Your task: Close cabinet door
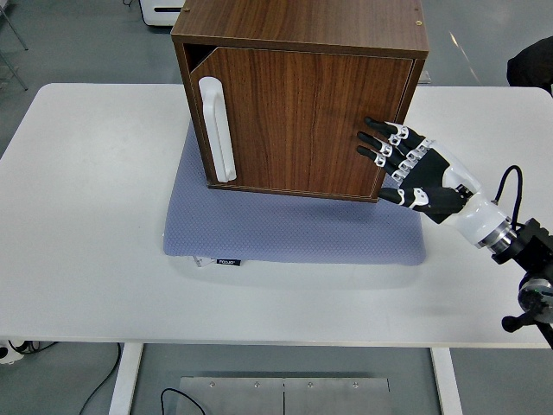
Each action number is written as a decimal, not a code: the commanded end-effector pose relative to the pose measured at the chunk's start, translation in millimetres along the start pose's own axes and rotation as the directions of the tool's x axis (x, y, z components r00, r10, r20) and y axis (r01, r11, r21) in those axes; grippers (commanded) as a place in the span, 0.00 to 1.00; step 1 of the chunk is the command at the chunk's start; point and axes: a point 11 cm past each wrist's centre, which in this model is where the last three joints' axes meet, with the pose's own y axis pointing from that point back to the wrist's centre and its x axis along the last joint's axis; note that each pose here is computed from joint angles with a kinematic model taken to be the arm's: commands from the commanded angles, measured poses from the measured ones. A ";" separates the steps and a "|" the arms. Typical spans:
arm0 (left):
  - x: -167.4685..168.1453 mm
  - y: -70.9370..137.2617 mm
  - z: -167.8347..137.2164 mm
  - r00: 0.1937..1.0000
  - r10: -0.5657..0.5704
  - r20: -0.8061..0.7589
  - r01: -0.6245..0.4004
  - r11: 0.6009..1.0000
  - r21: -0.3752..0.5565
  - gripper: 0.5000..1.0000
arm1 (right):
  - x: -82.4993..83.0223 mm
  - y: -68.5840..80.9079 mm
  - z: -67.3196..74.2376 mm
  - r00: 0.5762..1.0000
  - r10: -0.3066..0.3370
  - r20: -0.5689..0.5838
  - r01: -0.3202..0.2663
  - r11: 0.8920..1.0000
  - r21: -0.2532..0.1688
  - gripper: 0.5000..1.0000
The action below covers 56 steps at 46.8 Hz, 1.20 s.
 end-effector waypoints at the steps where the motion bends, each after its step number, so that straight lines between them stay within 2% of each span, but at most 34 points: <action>1: 0.0 0.1 -0.3 1.000 0.000 0.000 0.000 1.000 0.001 1.00 | -1.6 7.0 -1.8 1.000 -0.005 -0.004 0.005 1.000 0.002 1.00; 5: 0.0 0.1 -0.3 1.000 0.000 0.000 0.000 1.000 0.001 1.00 | -6.4 15.6 -1.5 1.000 -0.020 0.002 0.020 1.000 0.003 1.00; 11: 0.0 0.1 -0.3 1.000 0.000 0.000 0.000 1.000 0.001 1.00 | -4.6 23.5 -0.6 1.000 -0.006 0.005 0.006 1.000 0.004 1.00; 19: 0.0 0.1 -0.3 1.000 0.000 0.000 0.000 1.000 0.001 1.00 | 11.2 39.4 -8.9 0.998 0.066 -0.008 -0.066 0.997 0.034 1.00; 25: 0.0 0.1 -0.3 1.000 0.000 0.000 0.000 1.000 0.001 1.00 | 25.9 58.3 -13.8 0.990 0.140 -0.014 -0.140 0.989 0.052 1.00; 34: 0.0 0.1 -0.3 1.000 0.000 0.000 0.000 1.000 0.001 1.00 | 35.2 77.6 -15.7 0.979 0.203 -0.013 -0.201 0.978 0.063 1.00; 43: 0.0 0.1 -0.3 1.000 0.000 0.000 0.000 1.000 0.001 1.00 | 48.3 97.9 -20.8 0.959 0.284 -0.015 -0.281 0.955 0.096 1.00; 49: 0.0 0.1 -0.3 1.000 0.000 0.000 0.000 1.000 0.001 1.00 | 58.5 112.0 -26.9 0.938 0.347 -0.006 -0.343 0.928 0.147 1.00; 56: 0.0 0.1 -0.3 1.000 0.000 0.000 0.000 1.000 0.001 1.00 | 66.4 119.6 -25.1 0.914 0.404 0.036 -0.404 0.899 0.171 1.00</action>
